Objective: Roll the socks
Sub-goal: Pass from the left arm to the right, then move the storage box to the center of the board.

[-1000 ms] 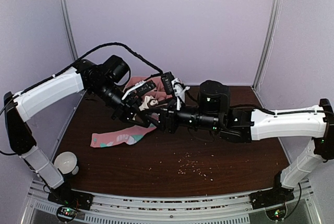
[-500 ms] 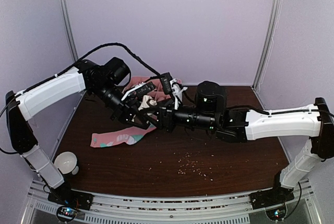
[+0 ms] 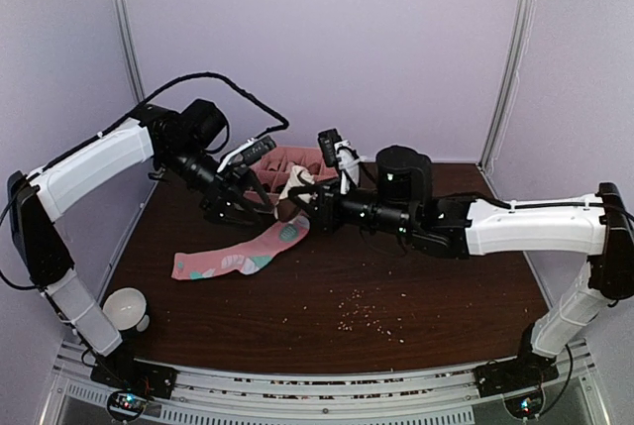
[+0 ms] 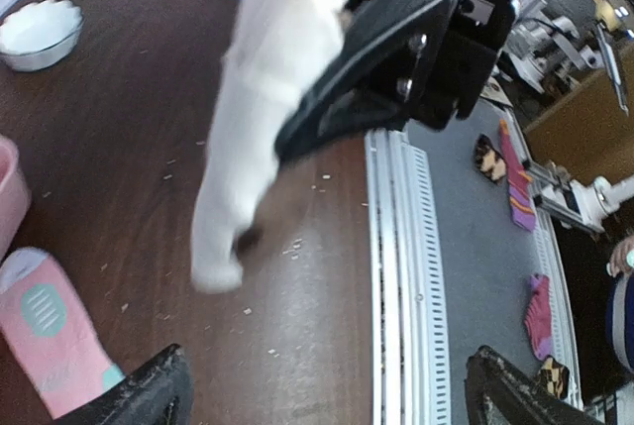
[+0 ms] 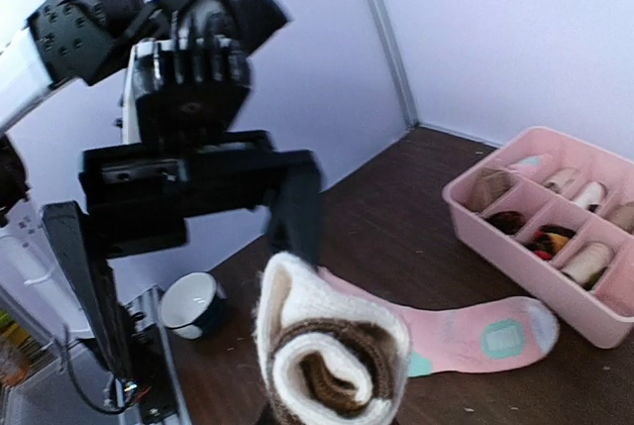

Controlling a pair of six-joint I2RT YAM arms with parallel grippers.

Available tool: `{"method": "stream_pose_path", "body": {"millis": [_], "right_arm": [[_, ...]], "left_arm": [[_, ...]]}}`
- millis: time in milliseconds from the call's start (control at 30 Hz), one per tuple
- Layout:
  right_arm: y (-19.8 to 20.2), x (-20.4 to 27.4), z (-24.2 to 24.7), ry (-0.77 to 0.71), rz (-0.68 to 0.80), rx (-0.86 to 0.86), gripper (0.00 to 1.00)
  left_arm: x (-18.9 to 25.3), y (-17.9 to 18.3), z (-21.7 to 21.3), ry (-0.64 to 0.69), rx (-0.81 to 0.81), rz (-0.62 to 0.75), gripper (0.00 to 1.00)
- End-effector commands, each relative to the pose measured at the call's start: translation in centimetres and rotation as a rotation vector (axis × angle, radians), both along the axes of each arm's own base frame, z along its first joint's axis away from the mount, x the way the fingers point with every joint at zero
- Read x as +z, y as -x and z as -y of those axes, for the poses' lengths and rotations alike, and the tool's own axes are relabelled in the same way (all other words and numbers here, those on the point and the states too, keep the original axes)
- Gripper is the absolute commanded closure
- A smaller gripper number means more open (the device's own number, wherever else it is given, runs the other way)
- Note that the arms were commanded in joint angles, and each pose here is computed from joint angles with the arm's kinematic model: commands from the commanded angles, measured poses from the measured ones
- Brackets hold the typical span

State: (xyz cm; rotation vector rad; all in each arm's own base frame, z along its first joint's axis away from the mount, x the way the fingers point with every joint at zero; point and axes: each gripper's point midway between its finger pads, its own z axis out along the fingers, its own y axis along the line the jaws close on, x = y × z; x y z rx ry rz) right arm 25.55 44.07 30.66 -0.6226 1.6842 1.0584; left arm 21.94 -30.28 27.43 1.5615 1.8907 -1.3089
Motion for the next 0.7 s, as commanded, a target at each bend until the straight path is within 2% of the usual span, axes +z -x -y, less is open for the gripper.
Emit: {"method": "stream_pose_path", "body": {"millis": [0, 100, 133, 300, 500, 667], "right_arm": [[-7.5, 0.5, 5.6, 0.127, 0.043, -0.283, 1.0], [-13.2, 0.2, 8.0, 0.204, 0.062, -0.404, 1.0], [-14.7, -1.2, 8.1, 0.247, 0.05, -0.418, 1.0], [-23.0, -2.9, 7.9, 0.323, 0.052, -0.479, 1.0], [-30.3, -6.3, 6.3, 0.373, 0.039, -0.497, 1.0], [-33.9, -8.1, 7.1, 0.351, 0.021, -0.539, 1.0]], "left_arm": [[-1.4, -7.0, -5.4, -0.052, 0.251, -0.023, 0.02], [-4.4, -9.1, -9.4, -0.143, 0.357, -0.032, 0.02], [-5.6, -9.1, -10.4, -0.178, 0.37, -0.036, 0.02], [-10.8, -7.2, -14.0, -0.31, 0.377, -0.086, 0.02], [-13.5, -5.7, -16.1, -0.339, 0.384, -0.13, 0.02], [-13.5, -5.6, -16.5, -0.327, 0.385, -0.139, 0.02]]}}
